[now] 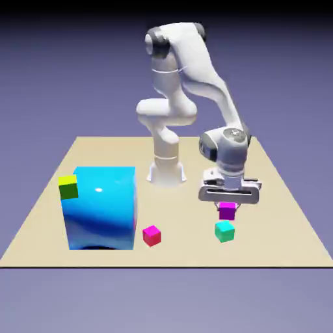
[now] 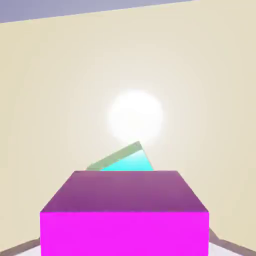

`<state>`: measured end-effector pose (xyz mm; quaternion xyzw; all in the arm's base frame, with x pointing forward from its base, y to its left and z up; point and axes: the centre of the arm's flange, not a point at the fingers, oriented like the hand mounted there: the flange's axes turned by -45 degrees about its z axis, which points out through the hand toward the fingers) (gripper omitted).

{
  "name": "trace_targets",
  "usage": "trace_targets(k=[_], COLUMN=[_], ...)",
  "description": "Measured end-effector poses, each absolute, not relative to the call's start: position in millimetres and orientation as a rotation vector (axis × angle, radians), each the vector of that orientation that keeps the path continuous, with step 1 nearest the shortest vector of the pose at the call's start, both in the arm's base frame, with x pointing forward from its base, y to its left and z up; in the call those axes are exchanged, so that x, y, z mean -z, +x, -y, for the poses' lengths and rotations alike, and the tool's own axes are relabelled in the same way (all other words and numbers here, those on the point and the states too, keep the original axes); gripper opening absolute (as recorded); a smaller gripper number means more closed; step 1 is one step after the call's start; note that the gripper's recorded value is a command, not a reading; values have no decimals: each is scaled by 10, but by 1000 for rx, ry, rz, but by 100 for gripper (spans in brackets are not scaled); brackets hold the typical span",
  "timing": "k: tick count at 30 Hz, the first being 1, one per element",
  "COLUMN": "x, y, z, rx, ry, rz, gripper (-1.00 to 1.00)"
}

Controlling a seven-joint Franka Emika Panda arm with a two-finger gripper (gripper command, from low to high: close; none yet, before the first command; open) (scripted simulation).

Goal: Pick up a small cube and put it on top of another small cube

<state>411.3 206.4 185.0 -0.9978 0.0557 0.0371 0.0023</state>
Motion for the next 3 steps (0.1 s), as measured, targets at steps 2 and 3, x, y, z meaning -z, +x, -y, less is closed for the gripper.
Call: trace_targets(k=[2,3], x=[-1797,-1797], y=[4103,4103], z=[-2064,-2064], rx=[-118,-118], ry=[-3130,-3130], rz=[-174,-174], gripper=[100,100])
